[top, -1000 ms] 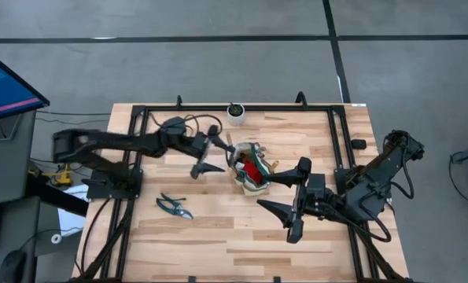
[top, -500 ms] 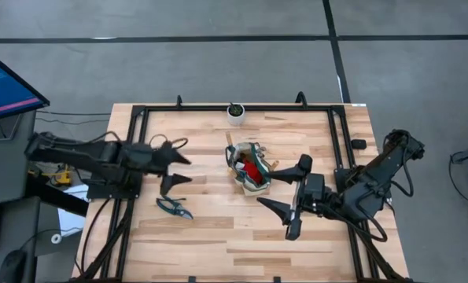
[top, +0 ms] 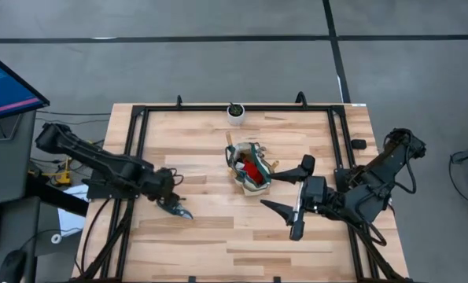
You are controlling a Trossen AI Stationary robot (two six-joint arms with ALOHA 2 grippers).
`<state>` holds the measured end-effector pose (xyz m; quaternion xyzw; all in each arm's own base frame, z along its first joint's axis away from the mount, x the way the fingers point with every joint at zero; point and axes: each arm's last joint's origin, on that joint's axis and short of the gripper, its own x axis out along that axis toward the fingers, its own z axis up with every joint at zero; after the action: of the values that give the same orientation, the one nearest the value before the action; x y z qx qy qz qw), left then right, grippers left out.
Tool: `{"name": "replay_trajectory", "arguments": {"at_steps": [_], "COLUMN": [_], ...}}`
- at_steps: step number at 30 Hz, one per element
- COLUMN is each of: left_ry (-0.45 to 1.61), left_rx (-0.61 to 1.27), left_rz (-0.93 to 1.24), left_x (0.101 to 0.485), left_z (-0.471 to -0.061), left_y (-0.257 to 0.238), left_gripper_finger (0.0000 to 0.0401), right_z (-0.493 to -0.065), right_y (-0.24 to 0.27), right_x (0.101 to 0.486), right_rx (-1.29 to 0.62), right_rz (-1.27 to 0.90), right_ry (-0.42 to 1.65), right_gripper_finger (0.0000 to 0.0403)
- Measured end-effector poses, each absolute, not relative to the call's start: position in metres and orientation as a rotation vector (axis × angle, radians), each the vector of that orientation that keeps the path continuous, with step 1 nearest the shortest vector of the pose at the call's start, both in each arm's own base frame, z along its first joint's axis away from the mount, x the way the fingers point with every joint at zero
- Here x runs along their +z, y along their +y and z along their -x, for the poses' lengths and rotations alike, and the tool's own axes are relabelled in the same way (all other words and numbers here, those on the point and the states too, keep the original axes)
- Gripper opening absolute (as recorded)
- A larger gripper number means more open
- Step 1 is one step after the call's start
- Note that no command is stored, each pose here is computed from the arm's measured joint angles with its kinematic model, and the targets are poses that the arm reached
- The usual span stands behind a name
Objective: Pick & Place Garden tools in Gardening bag
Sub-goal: Put the black shear scissors into the green gardening bag
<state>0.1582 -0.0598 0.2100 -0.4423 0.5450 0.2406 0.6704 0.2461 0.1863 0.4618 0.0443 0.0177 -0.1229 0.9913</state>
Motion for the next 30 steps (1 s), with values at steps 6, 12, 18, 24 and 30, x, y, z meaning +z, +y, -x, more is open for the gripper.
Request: {"name": "replay_trajectory", "arguments": {"at_steps": [6, 12, 18, 24, 30], "left_ry": [1.256, 1.042, 0.916, 0.819, 0.830], "left_rx": [0.722, 0.970, 1.091, 1.206, 1.226], "left_rz": [1.121, 1.239, 1.327, 1.430, 1.465], "left_x": [0.198, 0.195, 0.193, 0.183, 0.176], "left_z": [-0.165, -0.166, -0.164, -0.160, -0.164], "left_y": [-0.063, -0.065, -0.067, -0.064, -0.067], "left_gripper_finger": [0.0323, 0.0317, 0.0291, 0.0264, 0.0239], "right_z": [-0.245, -0.241, -0.235, -0.232, -0.231], "right_y": [0.187, 0.193, 0.200, 0.202, 0.203], "right_x": [0.460, 0.457, 0.455, 0.453, 0.451], "right_rx": [-0.241, -0.220, -0.190, -0.181, -0.176], "right_rz": [-0.077, -0.046, -0.027, -0.011, 0.008], "right_ry": [0.047, 0.073, 0.088, 0.101, 0.116], "right_gripper_finger": [0.0285, 0.0285, 0.0285, 0.0285, 0.0285]}}
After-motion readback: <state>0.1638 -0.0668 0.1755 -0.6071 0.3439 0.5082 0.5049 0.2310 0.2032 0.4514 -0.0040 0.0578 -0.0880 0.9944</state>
